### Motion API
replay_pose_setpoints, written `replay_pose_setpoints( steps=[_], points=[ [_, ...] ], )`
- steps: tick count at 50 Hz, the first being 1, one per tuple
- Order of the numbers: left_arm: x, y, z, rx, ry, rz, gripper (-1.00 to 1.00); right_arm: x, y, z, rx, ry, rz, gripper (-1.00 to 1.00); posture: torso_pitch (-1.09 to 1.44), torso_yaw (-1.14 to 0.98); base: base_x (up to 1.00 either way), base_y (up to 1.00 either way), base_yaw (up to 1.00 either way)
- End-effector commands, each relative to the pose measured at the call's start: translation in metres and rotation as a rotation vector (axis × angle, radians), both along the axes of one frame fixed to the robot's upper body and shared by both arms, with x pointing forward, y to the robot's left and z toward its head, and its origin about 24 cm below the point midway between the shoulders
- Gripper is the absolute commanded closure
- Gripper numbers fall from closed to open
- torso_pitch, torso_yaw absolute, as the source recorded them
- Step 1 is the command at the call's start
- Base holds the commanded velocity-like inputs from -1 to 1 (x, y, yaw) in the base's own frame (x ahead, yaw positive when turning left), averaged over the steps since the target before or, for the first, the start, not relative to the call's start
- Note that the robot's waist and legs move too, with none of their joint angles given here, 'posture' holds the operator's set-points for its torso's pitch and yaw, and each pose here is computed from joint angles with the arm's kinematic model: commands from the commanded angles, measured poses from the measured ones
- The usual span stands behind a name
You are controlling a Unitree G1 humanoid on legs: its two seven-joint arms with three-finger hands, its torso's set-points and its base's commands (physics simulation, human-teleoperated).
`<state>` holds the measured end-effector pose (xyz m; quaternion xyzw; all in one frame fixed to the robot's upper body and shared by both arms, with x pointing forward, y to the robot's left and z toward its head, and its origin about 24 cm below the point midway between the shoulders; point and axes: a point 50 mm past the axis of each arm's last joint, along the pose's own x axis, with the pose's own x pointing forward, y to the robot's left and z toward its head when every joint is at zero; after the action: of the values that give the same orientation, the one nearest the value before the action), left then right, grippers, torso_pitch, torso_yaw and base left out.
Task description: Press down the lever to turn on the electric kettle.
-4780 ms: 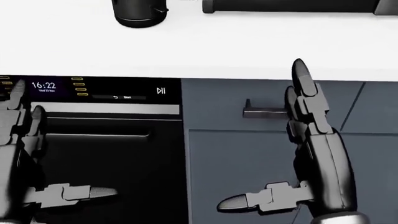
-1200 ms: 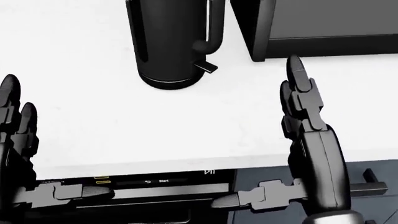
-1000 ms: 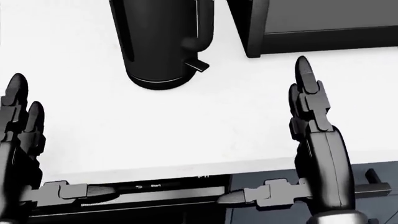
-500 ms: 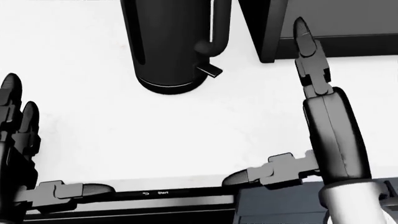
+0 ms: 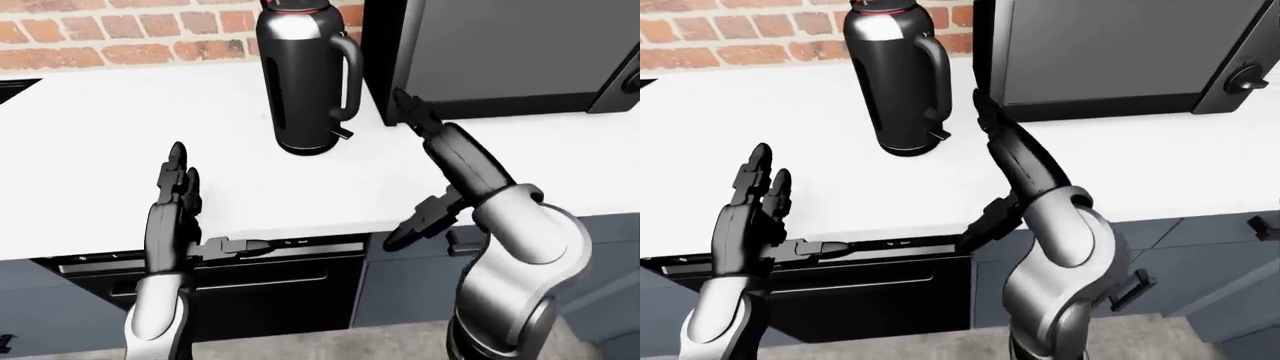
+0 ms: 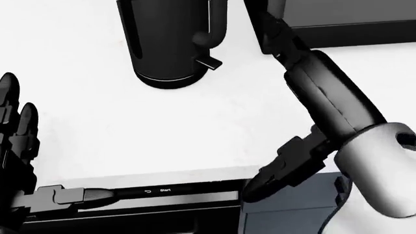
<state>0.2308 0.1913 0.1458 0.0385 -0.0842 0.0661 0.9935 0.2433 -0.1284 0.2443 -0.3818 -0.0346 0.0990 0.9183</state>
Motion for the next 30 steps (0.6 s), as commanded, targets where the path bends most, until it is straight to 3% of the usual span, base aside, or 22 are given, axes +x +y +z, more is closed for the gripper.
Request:
replay_pose_setpoints(
  steps=[1,13,18,30],
  points=[
    [-0.003,-0.001,0.015,0.016,-0.083,-0.002,-1.0,-0.002,0.004,0.012,-0.058,-0.038,0.004,-1.0,0.0,0.0,0.0,0.0,0.0],
    [-0.002,-0.001,0.017,0.015,-0.086,-0.002,-1.0,0.003,0.021,0.025,-0.266,-0.006,0.014,-1.0,0.0,0.0,0.0,0.0,0.0],
    [-0.003,0.0,0.017,0.015,-0.087,-0.001,-1.0,0.006,0.027,0.023,-0.347,0.039,0.035,-1.0,0.0,0.0,0.0,0.0,0.0],
    [-0.003,0.0,0.016,0.014,-0.087,0.0,-1.0,0.014,0.036,0.022,-0.448,0.073,0.034,-1.0,0.0,0.0,0.0,0.0,0.0]
  ],
)
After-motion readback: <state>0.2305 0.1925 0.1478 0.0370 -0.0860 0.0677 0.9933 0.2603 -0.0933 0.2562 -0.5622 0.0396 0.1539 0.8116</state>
